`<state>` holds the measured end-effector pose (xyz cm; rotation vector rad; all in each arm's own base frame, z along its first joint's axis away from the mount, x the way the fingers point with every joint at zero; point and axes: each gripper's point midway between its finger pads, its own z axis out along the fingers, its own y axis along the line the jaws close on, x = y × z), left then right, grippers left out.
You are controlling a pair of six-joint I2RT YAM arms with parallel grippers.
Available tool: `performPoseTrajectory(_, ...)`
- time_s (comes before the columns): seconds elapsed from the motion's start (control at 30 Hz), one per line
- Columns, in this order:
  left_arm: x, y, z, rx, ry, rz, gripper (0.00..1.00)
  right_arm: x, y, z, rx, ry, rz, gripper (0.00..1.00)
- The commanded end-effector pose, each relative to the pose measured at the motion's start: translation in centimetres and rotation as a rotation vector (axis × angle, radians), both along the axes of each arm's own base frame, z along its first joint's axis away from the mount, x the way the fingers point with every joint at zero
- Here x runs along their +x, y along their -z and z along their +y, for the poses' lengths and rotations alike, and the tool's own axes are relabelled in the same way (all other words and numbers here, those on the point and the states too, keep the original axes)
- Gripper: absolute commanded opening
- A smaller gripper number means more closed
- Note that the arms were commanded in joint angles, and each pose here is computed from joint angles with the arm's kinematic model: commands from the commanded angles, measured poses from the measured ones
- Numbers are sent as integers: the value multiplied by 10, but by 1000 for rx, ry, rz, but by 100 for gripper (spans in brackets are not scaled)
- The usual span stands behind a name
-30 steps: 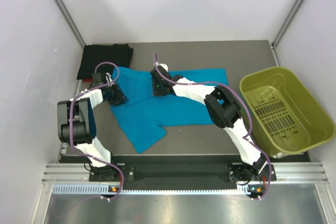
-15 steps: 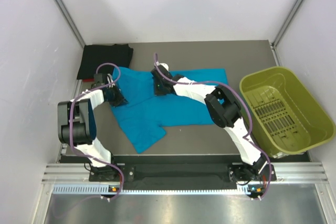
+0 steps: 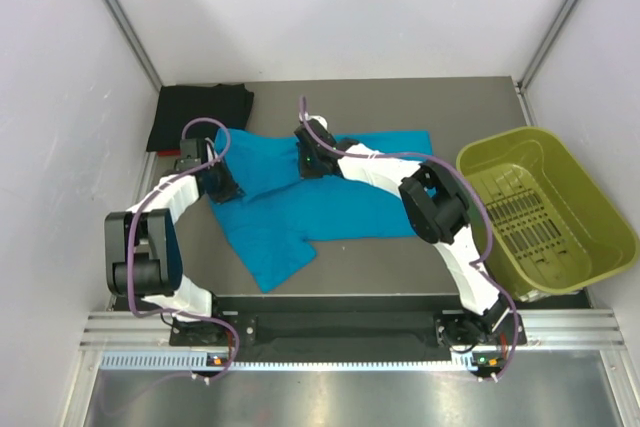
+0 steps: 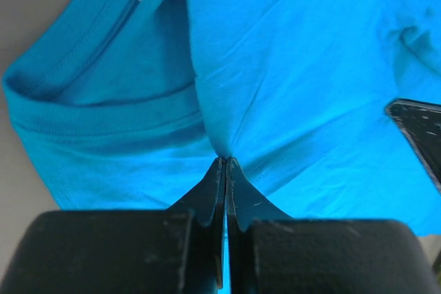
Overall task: Fold and stack the t-shirts
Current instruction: Fold the tshirt
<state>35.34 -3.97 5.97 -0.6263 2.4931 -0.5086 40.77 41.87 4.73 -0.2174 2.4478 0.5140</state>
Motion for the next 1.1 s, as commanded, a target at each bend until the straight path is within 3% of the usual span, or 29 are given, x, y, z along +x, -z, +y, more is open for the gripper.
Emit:
performPoseTrajectory(0.0,-13,-1,0,9,-36,15,0,8,-50,-4,56,7,-84,0)
performPoseTrajectory(0.37,-38,18,-23,-49,-68,71,0,-5,-39,-19,29,9,-65,0)
performPoseTrajectory(0.47,-39,22,-21,-40,-82,93,9,-7,-36,-19,24,3,-60,0)
performPoseTrajectory(0.5,-39,23,-18,-26,-90,103,17,-7,-36,-19,25,0,-59,0)
performPoseTrajectory(0.6,-20,8,-1,55,-114,84,29,-8,-36,-18,26,-17,-58,0)
performPoseTrajectory(0.77,9,-27,31,167,-153,31,40,-11,-39,-25,25,-23,-45,19)
performPoseTrajectory(0.9,53,-72,49,243,-130,-169,48,-8,-54,-36,40,-18,-60,25)
performPoseTrajectory(1.07,87,-90,74,402,-122,-290,52,13,-73,-56,50,2,-98,26)
